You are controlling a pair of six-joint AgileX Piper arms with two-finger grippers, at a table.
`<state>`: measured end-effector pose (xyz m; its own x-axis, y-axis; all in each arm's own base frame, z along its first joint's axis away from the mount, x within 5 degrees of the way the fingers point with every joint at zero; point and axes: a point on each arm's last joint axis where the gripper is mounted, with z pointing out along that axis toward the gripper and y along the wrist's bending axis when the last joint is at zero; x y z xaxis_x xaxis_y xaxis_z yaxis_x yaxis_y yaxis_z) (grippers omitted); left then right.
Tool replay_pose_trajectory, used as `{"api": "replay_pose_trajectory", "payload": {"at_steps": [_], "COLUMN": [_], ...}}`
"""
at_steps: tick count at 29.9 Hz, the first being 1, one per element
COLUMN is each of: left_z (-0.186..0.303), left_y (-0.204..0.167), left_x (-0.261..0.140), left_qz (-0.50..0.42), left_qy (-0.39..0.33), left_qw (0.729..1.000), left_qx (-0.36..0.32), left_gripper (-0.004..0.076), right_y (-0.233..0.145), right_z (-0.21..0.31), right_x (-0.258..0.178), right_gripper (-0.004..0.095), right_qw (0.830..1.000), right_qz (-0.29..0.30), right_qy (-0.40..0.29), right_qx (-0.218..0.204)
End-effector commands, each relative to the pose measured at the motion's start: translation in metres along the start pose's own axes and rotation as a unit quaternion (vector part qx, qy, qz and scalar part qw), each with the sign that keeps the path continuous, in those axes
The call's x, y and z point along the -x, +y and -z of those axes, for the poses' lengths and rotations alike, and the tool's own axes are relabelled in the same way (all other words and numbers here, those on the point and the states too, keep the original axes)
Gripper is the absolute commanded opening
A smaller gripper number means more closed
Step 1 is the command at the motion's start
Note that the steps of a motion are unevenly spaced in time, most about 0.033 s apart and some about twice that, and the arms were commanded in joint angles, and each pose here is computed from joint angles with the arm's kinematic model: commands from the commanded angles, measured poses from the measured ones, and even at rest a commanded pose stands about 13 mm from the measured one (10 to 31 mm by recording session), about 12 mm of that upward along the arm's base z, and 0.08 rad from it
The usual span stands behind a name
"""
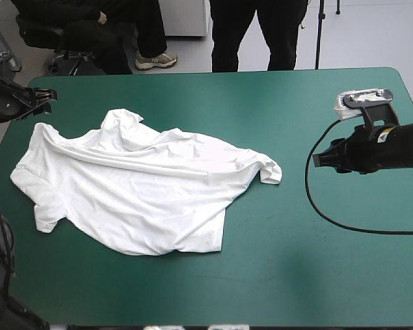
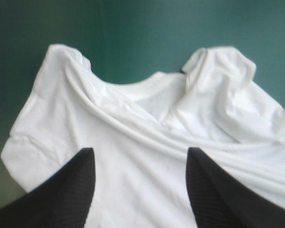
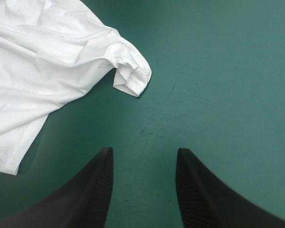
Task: Fold the cloth
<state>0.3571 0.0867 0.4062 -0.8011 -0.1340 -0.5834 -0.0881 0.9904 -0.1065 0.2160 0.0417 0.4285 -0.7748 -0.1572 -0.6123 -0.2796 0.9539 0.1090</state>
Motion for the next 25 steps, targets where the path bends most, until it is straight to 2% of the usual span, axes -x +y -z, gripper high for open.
{"api": "replay_pose_trajectory", "payload": {"at_steps": [1,9,12,15,21,25], "left_z": [0.050,0.096,0.107,0.114,0.101,0.078], "left_y": [-0.030,-0.118,-0.138,-0.157,-0.201,-0.234], "left_x": [-0.029,-0.109,-0.127,-0.137,-0.154,-0.166], "left_qz": [-0.030,-0.177,-0.197,-0.202,-0.238,-0.303], "left_qy": [-0.036,-0.023,0.009,0.013,0.055,0.081], "left_qw": [0.999,0.982,0.977,0.973,0.958,0.940], "left_qx": [-0.013,-0.066,-0.078,-0.111,-0.148,-0.130], "left_gripper": [0.0391,0.0391,0.0391,0.0391,0.0391,0.0391], "right_y": [0.001,0.002,0.002,0.002,0.002,0.003], "right_z": [0.015,0.015,0.015,0.015,0.015,0.015], "right_x": [0.001,0.001,0.001,0.001,0.001,0.001], "right_gripper": [0.0400,0.0400,0.0400,0.0400,0.0400,0.0400], "right_qw": [1.000,1.000,1.000,1.000,1.000,1.000], "right_qz": [0.007,0.006,0.006,0.006,0.005,0.002], "right_qy": [-0.025,-0.025,-0.025,-0.026,-0.026,-0.026], "right_qx": [-0.002,0.000,0.001,0.002,0.004,0.006]}}
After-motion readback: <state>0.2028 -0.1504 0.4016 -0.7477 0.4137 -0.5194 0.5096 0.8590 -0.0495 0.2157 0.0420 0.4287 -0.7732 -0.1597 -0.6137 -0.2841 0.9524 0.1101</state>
